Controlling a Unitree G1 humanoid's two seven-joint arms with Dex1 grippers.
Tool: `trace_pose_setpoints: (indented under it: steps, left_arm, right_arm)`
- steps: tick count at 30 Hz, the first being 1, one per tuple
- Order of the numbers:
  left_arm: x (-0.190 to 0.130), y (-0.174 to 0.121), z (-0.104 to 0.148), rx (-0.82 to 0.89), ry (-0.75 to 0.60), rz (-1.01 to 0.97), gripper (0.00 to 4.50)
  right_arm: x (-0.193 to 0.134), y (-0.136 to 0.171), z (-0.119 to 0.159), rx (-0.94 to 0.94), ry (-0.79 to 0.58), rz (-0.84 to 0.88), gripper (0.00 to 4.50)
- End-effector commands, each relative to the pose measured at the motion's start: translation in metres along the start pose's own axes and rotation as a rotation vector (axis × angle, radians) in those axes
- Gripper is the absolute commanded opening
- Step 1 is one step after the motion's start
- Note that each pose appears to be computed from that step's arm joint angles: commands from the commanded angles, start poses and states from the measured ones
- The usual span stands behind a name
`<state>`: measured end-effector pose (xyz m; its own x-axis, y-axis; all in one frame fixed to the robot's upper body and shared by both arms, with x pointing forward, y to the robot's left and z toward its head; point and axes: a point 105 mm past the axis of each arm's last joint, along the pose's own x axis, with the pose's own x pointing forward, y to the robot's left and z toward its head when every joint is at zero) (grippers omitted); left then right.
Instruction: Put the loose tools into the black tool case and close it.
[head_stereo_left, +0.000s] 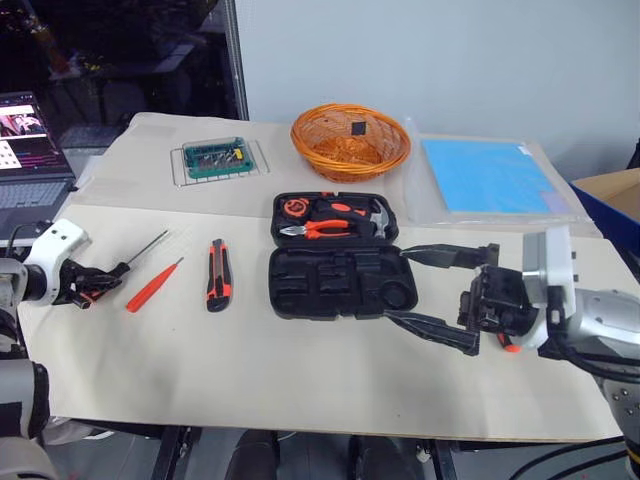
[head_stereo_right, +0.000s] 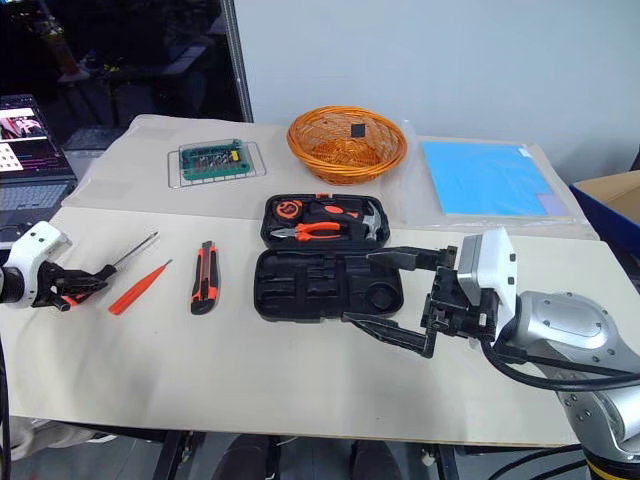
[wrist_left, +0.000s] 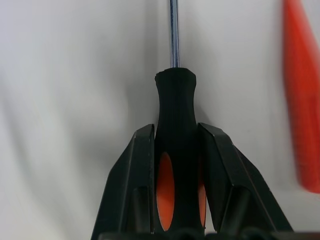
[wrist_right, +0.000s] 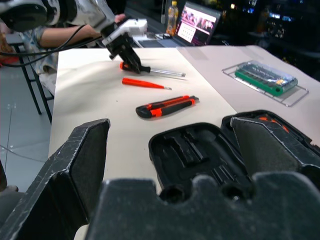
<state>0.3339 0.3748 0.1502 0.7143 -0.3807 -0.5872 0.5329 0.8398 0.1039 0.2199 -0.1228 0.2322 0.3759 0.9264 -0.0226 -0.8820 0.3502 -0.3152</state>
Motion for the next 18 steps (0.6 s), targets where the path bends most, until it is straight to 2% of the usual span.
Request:
trace_pose_setpoints:
  steps: [1, 3, 7, 10, 13, 18]
  left_arm:
    - [-0.004, -0.038, 0.070, 0.173, -0.205, -0.215, 0.82]
    - [0.009, -0.077, 0.089, 0.269, -0.241, -0.332, 0.82]
    - [0.041, -0.150, 0.112, 0.405, -0.231, -0.472, 0.82]
    - [0.069, -0.175, 0.123, 0.467, -0.142, -0.469, 0.82]
    - [0.099, -0.202, 0.148, 0.583, -0.144, -0.505, 0.82]
    - [0.132, -0.215, 0.159, 0.705, -0.071, -0.515, 0.82]
  right_arm:
    - [-0.012, -0.001, 0.008, -0.035, -0.004, -0.068, 4.50]
    - [-0.018, -0.001, 0.005, -0.028, 0.012, -0.112, 4.50]
    - [-0.032, -0.001, -0.005, -0.013, 0.081, -0.187, 4.50]
    - [-0.048, 0.000, -0.013, 0.006, 0.157, -0.236, 4.50]
    - [-0.067, 0.000, -0.022, 0.046, 0.239, -0.295, 4.50]
    - [-0.079, 0.000, -0.026, 0.033, 0.298, -0.347, 4.50]
